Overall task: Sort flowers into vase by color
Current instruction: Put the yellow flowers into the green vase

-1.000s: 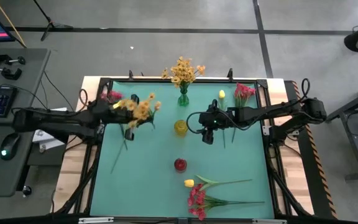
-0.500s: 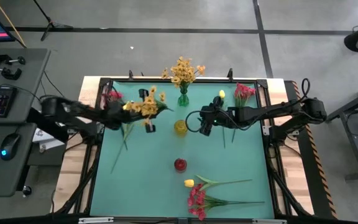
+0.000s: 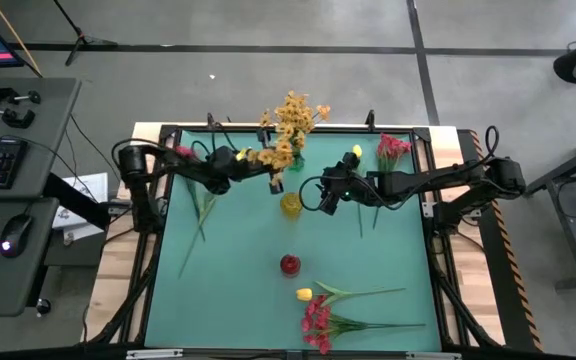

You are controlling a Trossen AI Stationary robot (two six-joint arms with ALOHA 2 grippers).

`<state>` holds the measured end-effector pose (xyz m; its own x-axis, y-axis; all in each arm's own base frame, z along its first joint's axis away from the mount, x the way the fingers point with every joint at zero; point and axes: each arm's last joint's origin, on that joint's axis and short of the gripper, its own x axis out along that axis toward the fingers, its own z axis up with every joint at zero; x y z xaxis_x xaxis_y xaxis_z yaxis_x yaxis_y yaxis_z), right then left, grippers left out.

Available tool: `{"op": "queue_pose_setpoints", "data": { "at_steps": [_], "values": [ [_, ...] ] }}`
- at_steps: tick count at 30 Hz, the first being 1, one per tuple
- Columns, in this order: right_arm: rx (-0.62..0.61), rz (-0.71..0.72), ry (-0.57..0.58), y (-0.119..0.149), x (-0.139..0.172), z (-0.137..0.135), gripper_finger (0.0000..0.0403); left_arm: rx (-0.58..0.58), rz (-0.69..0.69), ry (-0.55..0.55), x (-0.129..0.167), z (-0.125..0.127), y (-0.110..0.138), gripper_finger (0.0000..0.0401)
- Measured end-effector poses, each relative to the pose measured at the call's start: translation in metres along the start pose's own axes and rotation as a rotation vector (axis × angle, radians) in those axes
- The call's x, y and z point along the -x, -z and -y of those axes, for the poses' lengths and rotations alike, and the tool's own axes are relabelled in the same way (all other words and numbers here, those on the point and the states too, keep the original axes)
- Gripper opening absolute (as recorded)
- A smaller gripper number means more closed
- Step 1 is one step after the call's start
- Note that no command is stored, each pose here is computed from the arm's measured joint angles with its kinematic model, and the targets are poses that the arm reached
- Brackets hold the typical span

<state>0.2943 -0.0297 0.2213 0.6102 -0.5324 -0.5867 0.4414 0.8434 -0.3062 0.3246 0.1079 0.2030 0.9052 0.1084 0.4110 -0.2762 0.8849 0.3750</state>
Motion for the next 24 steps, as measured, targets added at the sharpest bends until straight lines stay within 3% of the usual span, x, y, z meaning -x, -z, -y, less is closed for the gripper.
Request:
{"op": "queue_pose_setpoints", "data": {
  "at_steps": [11,24],
  "values": [
    [-0.003,0.005,-0.001,-0.001,0.000,0.000,0.0229,-0.175,-0.102,-0.158,0.001,-0.005,0.006,0.0003],
    [-0.006,0.008,-0.003,-0.001,0.000,0.000,0.0229,-0.192,-0.203,-0.210,0.003,-0.011,0.014,0.0003]
  ]
}}
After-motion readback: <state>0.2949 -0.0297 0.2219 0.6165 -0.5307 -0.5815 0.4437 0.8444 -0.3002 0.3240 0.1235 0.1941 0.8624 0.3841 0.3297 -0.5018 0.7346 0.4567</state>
